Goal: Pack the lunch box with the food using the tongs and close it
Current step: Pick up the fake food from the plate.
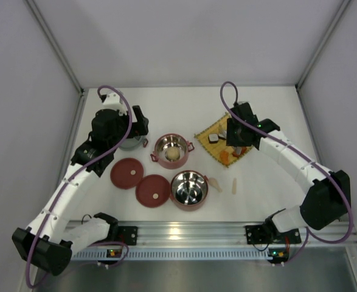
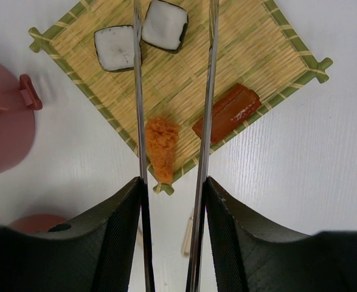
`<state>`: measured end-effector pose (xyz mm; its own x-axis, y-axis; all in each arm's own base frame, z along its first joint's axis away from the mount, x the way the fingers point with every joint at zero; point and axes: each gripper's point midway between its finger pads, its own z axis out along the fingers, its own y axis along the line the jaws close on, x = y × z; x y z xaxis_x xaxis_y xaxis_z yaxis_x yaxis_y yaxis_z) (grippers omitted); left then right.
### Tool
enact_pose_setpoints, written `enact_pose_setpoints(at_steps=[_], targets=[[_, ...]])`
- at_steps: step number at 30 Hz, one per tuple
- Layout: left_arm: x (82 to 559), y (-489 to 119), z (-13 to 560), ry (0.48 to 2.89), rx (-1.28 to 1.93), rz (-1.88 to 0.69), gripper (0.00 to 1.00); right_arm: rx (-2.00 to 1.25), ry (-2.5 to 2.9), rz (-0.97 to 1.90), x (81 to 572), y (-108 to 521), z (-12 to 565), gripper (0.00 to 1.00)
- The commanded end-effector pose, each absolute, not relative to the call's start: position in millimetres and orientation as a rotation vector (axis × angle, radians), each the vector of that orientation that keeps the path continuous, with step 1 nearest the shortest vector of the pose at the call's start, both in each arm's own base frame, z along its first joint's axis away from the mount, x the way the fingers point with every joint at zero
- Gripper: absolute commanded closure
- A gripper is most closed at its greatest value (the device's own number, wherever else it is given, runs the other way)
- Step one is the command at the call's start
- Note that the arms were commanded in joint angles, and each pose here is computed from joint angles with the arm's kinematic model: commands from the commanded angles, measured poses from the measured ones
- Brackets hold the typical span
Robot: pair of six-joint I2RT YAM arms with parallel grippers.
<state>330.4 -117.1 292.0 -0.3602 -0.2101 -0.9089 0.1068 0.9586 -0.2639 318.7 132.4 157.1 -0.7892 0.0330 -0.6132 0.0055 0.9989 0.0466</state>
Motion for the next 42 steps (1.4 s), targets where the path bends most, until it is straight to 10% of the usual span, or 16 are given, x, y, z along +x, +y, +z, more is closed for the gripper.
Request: enact_pose_setpoints(at_steps=[1,19,42], targets=[[332.8,-119.2,307.4,1.876,-0.084,-0.357,0.01,0.051,2.401,0.116,332.1,137.4,175.9,0.56],[332.3,-119.6,307.9,1.875,-0.082,-0.360,0.01,0.069,2.449,0.049,325.7,128.4,152.4,0.76],[332.2,-120.5,308.2,1.874,-0.080,-0.366,0.01,0.063,2.456,0.058,313.7,125.8,155.8,0.66]])
